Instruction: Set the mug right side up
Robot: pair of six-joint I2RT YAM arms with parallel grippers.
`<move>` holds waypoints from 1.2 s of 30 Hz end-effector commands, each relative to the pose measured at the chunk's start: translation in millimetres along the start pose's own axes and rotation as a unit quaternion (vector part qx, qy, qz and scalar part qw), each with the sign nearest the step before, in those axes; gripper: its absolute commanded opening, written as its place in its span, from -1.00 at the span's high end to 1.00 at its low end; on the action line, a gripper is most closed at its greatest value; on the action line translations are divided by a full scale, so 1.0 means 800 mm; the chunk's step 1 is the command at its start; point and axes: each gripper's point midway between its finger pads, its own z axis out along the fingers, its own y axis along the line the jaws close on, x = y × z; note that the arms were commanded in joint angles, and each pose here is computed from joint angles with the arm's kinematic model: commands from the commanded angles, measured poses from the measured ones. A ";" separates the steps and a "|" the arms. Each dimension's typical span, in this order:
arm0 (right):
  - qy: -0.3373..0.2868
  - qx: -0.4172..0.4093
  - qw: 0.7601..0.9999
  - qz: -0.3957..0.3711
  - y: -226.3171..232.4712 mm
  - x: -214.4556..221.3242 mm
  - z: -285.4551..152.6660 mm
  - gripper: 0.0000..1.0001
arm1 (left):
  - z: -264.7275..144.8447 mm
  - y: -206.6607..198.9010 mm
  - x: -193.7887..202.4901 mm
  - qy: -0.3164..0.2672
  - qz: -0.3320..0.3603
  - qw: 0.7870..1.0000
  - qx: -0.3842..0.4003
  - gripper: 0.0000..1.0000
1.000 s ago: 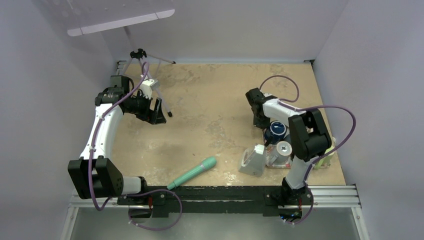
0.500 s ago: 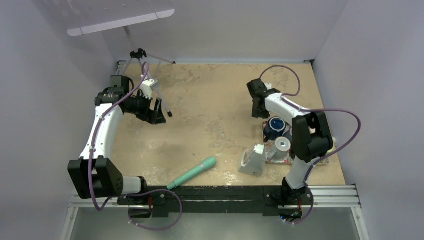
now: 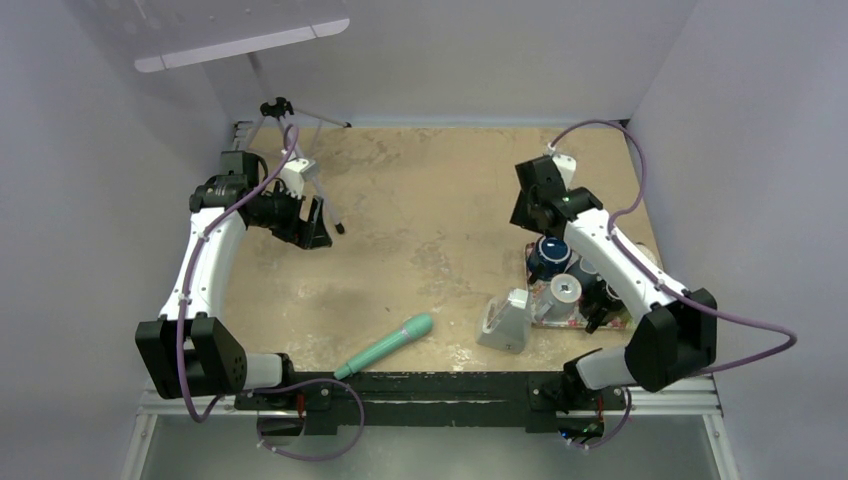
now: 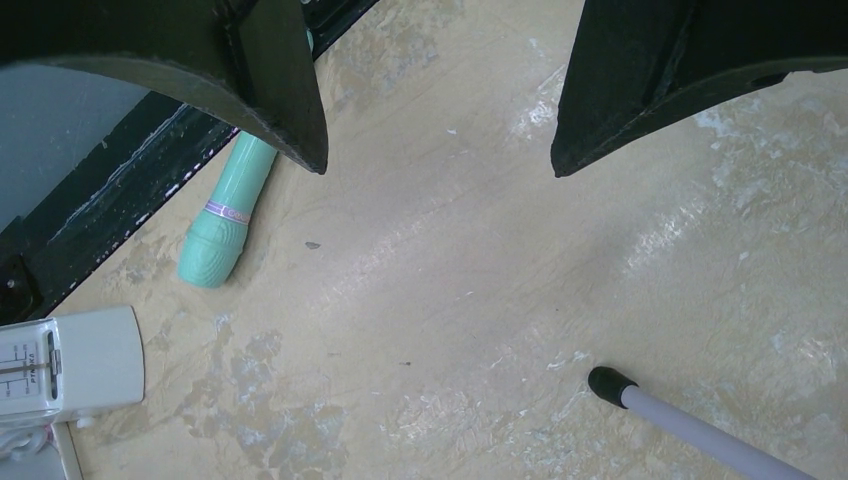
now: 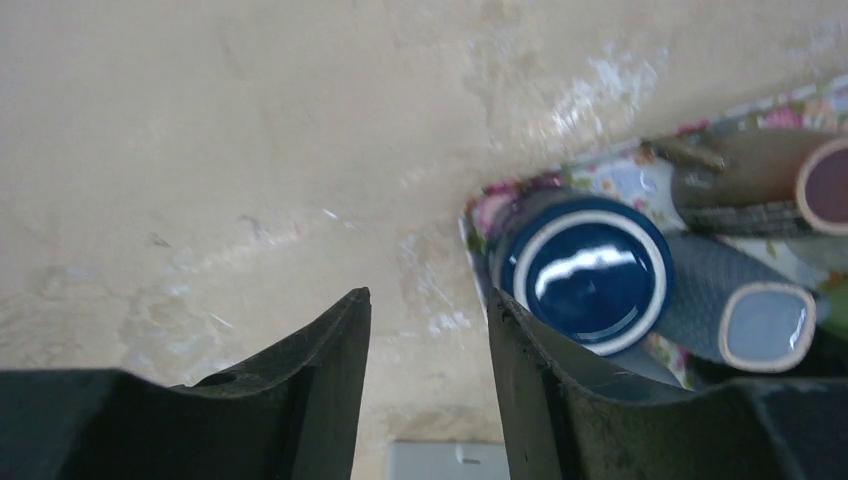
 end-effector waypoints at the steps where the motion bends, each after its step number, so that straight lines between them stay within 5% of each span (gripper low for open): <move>1: 0.032 0.026 0.997 0.063 -0.033 0.049 -0.012 0.03 | -0.011 -0.009 -0.015 -0.021 0.016 1.000 0.000 -0.70; 14: 0.016 0.044 0.983 0.175 -0.066 0.105 0.000 0.16 | -0.012 -0.013 -0.015 -0.025 0.012 1.000 0.007 -0.69; 29: -0.011 0.105 0.975 0.193 -0.090 0.124 0.039 0.18 | -0.012 -0.017 -0.018 -0.030 0.015 0.999 0.013 -0.69; 36: -0.015 0.119 0.975 0.186 -0.089 0.124 0.052 0.35 | -0.012 -0.017 -0.018 -0.029 0.015 0.999 0.015 -0.69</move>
